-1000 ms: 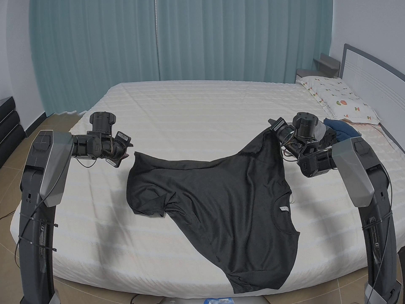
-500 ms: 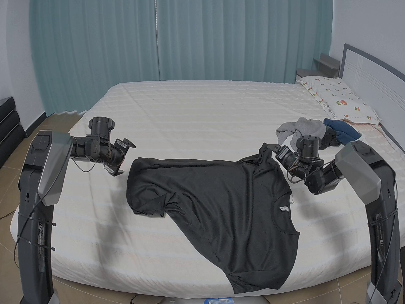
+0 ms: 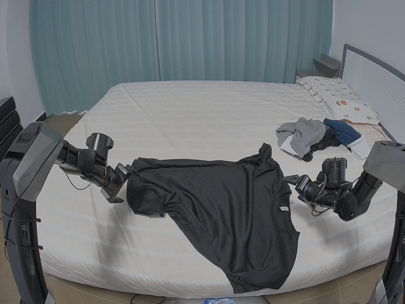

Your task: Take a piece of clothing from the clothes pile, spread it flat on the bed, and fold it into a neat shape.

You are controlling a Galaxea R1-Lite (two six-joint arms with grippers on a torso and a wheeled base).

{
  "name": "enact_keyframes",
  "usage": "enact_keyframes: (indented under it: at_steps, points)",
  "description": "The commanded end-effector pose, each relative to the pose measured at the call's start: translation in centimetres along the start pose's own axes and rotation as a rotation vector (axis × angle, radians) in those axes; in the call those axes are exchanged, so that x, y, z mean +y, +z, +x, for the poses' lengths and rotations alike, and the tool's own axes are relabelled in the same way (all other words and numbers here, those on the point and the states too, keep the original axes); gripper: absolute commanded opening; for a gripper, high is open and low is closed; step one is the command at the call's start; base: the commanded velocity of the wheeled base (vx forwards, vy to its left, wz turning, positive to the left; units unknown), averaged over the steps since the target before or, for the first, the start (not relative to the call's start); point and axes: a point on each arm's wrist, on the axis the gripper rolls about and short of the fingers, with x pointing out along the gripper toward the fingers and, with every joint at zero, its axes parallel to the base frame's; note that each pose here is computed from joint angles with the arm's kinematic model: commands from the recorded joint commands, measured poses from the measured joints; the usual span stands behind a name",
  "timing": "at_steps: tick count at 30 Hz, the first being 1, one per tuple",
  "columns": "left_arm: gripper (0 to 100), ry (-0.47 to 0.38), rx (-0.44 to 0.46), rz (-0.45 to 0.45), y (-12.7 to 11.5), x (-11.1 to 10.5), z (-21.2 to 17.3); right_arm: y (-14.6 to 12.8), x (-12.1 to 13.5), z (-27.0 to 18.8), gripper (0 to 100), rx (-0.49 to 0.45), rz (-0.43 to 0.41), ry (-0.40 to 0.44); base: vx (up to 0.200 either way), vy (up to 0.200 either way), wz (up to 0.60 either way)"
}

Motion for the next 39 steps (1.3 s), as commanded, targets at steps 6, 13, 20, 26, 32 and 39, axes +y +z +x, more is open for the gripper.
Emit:
enact_keyframes:
  at_steps: [6, 13, 20, 26, 32, 39]
  points:
    - [100, 0.071, 0.023, 0.108, -5.5, -0.1, 0.9, -2.5, -1.5, -3.5, 100, 0.067, 0.029, -0.025, 0.0, 0.0, 0.0]
    - [100, 0.097, -0.01, 0.123, -5.5, -0.1, 1.6, -3.0, -2.1, -3.6, 100, 0.086, 0.057, -0.049, 0.0, 0.0, 0.0]
    - [100, 0.111, -0.027, 0.153, -5.2, -0.1, 2.4, -3.4, -2.2, -3.6, 100, 0.098, 0.056, -0.055, 0.0, 0.0, 0.0]
    - [0, 0.124, -0.038, 0.218, -5.0, -0.2, 3.0, -4.2, -1.9, -3.8, 100, 0.126, 0.04, -0.053, 0.0, 0.0, 0.0]
    - [0, 0.146, -0.033, 0.215, -4.9, 0.4, 2.6, -5.3, -2.2, -3.4, 100, 0.166, 0.022, -0.076, 0.0, 0.0, 0.0]
    - [0, 0.146, -0.037, 0.231, -5.1, 0.2, -2.3, -6.1, -3.0, -4.5, 100, 0.199, -0.087, -0.113, 0.0, 0.0, 0.0]
